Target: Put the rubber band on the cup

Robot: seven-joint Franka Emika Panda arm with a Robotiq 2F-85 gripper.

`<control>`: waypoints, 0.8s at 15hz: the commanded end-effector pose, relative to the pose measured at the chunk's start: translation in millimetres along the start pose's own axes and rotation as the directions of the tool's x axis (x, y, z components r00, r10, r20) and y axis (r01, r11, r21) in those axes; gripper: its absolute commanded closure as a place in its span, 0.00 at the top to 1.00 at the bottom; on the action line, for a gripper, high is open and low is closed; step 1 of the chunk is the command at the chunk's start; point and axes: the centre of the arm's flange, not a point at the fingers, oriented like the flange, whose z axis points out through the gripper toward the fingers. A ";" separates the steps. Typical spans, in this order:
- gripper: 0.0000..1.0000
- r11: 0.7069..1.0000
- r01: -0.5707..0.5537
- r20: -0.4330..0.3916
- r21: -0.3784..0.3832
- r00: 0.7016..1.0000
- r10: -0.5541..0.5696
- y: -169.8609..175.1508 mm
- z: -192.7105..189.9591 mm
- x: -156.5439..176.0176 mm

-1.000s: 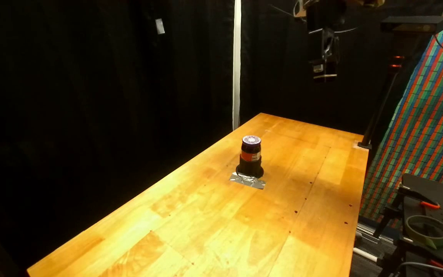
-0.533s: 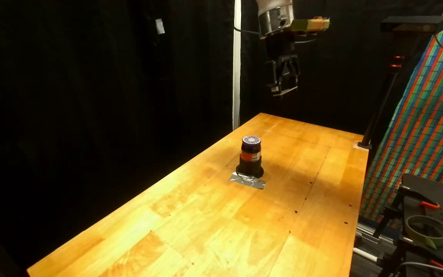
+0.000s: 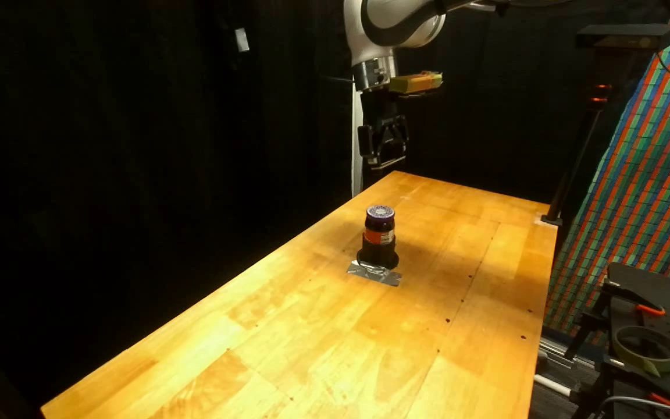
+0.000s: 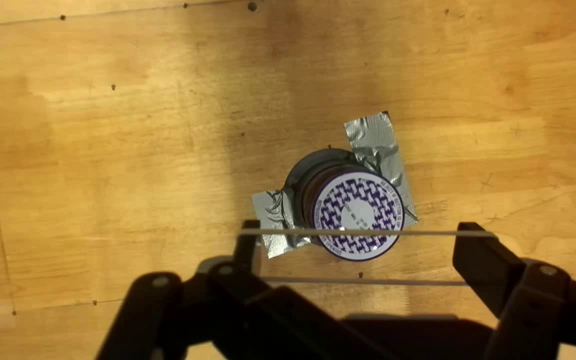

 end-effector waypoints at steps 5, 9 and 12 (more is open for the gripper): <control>1.00 0.995 0.086 0.029 0.051 0.996 -0.088 -4.1 20.1 82.3; 1.00 0.991 0.110 0.061 0.074 0.992 -0.114 0.2 52.9 90.8; 1.00 0.991 0.117 0.061 0.062 0.991 -0.121 1.9 72.8 96.9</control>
